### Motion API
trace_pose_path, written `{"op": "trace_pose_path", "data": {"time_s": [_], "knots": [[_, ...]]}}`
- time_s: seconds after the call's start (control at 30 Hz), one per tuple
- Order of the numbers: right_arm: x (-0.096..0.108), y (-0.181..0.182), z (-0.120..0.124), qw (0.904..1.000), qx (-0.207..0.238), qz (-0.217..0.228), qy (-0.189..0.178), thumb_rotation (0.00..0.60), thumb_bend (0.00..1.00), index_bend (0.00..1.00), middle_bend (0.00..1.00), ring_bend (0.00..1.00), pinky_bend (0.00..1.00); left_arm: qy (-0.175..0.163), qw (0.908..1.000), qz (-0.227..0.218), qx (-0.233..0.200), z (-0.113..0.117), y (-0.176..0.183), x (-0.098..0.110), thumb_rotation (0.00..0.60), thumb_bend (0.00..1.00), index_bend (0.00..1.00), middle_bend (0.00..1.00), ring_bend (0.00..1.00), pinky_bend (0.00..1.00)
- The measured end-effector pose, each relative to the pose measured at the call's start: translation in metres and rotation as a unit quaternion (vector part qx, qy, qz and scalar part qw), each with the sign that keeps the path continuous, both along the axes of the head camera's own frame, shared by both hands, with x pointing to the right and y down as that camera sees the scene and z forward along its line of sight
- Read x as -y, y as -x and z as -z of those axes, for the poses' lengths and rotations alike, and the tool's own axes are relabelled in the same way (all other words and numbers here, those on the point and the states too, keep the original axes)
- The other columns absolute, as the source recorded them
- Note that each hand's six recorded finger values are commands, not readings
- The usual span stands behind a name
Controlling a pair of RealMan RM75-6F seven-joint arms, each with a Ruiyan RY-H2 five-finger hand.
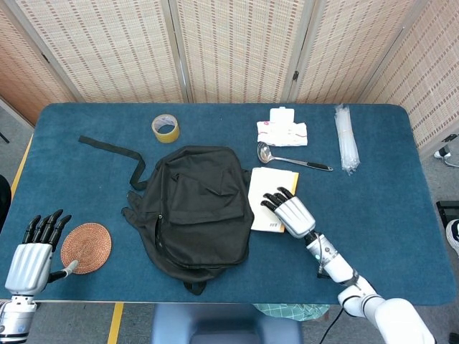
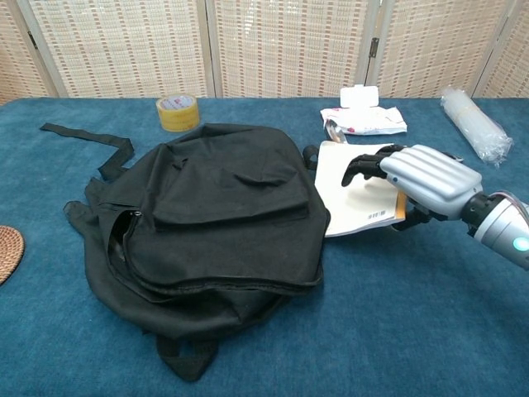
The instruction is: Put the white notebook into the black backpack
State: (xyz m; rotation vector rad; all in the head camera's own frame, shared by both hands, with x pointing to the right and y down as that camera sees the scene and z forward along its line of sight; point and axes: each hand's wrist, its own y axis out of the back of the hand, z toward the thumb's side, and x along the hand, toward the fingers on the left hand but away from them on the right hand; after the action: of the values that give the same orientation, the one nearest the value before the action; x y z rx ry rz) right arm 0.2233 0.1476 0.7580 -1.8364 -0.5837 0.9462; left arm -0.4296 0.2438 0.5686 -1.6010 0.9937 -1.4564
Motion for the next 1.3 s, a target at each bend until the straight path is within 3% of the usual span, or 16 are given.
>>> {"op": "trace_pose_path", "data": {"time_s": [0.23,0.57,0.97,1.17,1.3], "knots": [[0.005,0.0,0.002,0.9998,0.007,-0.015,-0.007,0.6,0.45,0.46,0.27,0.3,0.19,0.001,1.0,-0.002,-0.001,-0.001,-0.001,0.001,0.6,0.21,0.15,0.09,0.12,0.0],[0.009,0.001,0.006,0.9995,0.017,-0.022,-0.017,0.6,0.32,0.52,0.32,0.33,0.21,0.004,1.0,-0.003,0.0,-0.003,-0.002,0.001,0.6,0.21,0.15,0.09,0.12,0.0],[0.01,-0.005,0.008,0.9993,0.017,-0.021,-0.024,0.6,0.32,0.67,0.43,0.39,0.27,0.004,1.0,-0.008,-0.001,-0.003,-0.004,0.003,0.6,0.21,0.14,0.09,0.12,0.0],[0.012,-0.012,0.014,0.9988,0.012,-0.018,-0.043,0.6,0.32,0.73,0.46,0.43,0.29,-0.003,0.9997,-0.022,-0.009,-0.002,-0.01,0.01,0.6,0.21,0.15,0.09,0.12,0.0],[0.016,-0.023,0.025,0.9975,0.013,-0.018,-0.068,0.6,0.39,0.75,0.47,0.46,0.31,-0.007,0.999,-0.04,-0.019,-0.001,-0.016,0.019,0.6,0.21,0.15,0.09,0.12,0.0]]}}
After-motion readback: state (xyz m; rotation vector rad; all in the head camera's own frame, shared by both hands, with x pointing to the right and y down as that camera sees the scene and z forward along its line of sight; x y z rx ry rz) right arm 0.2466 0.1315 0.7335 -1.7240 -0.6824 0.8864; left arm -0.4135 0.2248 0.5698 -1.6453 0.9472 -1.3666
